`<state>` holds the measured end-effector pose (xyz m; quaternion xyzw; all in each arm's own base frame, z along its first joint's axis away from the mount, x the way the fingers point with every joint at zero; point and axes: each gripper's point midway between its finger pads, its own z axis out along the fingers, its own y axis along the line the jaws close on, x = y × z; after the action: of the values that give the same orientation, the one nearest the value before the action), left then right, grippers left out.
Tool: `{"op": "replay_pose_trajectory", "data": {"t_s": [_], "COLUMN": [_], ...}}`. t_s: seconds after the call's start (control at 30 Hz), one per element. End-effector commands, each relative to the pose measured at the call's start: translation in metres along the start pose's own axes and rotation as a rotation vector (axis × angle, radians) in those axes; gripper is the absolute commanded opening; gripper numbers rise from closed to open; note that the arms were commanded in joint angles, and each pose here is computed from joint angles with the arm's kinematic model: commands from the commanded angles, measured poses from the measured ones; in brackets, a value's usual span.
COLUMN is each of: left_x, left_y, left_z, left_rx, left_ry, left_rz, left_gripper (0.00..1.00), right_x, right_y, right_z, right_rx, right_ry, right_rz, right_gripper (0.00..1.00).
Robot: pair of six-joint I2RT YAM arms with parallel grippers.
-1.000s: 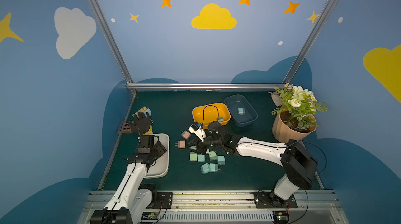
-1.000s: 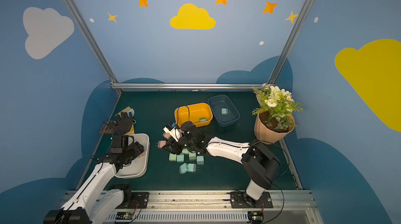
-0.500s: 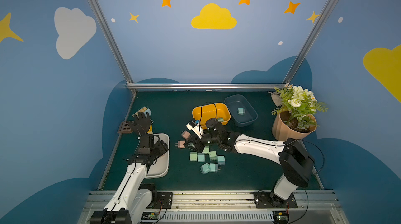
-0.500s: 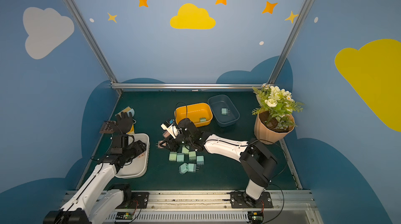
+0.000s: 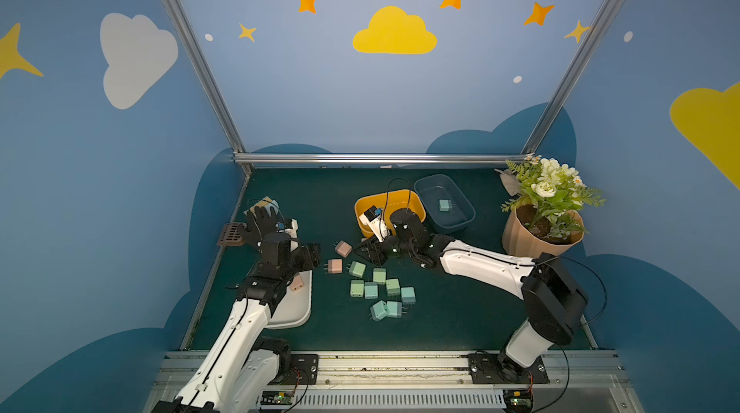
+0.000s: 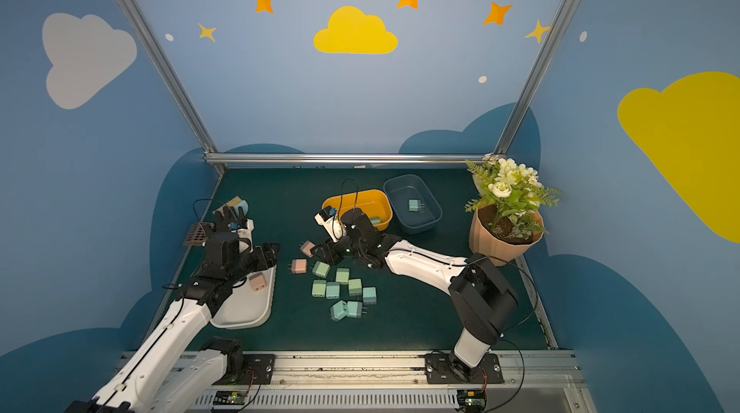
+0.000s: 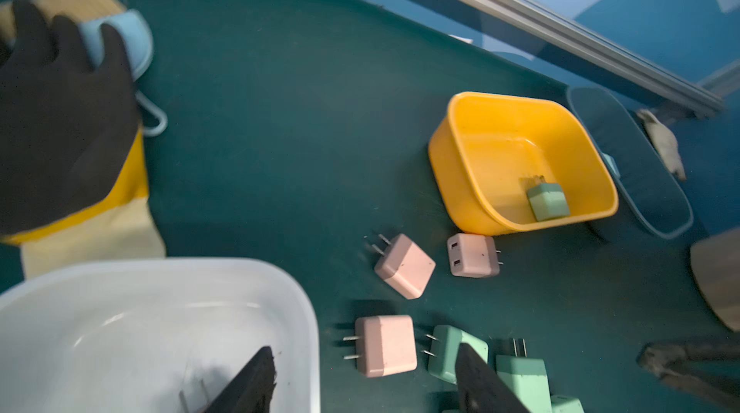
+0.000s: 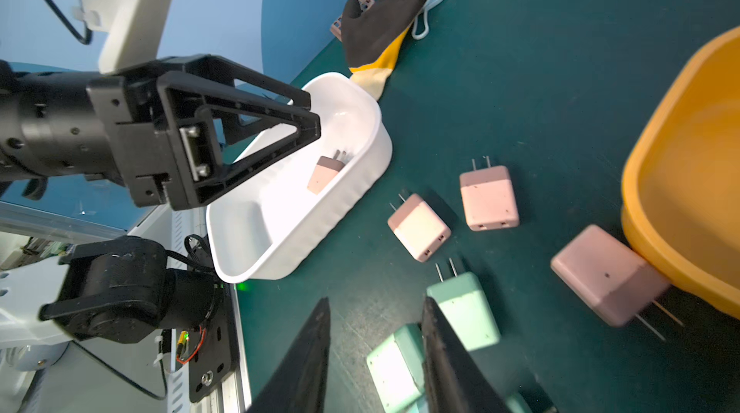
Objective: Place the plugs by color into the storage box
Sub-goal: Pick up the plug from the center of the board.
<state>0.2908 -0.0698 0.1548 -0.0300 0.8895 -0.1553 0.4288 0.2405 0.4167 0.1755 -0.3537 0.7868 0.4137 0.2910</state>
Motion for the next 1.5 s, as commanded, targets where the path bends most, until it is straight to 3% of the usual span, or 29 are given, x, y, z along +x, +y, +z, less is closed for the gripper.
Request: {"op": "replay_pose_trajectory", "data": {"t_s": [0.0, 0.3, 0.53, 0.73, 0.9, 1.17, 1.3, 1.47], "left_x": [-0.009, 0.034, 0.018, 0.025, 0.038, 0.075, 0.082, 0.095], "left_y": [-0.037, -0.1, -0.127, -0.148, -0.162, -0.162, -0.161, -0.165], "left_z": [0.004, 0.008, 0.004, -0.003, -0.013, -0.022, -0.029, -0.043], "left_rx": [0.137, 0.396, 0.478, 0.632, 0.773, 0.903, 0.901, 0.946], "left_ry": [-0.016, 0.111, -0.012, -0.063, -0.082, -0.055, -0.062, -0.095], "left_rz": [0.273, 0.62, 0.746, 0.915, 1.014, 1.15, 1.215, 1.284], "left_gripper": [0.71, 0.72, 0.72, 0.72, 0.72, 0.72, 0.73, 0.75], "right_x": [0.022, 0.061, 0.021, -0.008, 0.013, 0.078, 0.109, 0.129], "right_y": [0.004, -0.013, -0.024, -0.037, -0.043, -0.02, -0.028, -0.035], "right_z": [-0.019, -0.06, -0.081, -0.101, -0.104, -0.089, -0.09, -0.091], "right_rx": [0.028, 0.182, 0.295, 0.399, 0.409, 0.246, 0.328, 0.415], "right_ry": [0.083, 0.156, -0.018, -0.116, -0.01, 0.216, 0.28, 0.349], "right_rz": [-0.028, 0.039, -0.004, -0.077, -0.023, 0.143, 0.222, 0.291], "right_gripper": [0.39, 0.41, 0.42, 0.43, 0.43, 0.42, 0.42, 0.5]}}
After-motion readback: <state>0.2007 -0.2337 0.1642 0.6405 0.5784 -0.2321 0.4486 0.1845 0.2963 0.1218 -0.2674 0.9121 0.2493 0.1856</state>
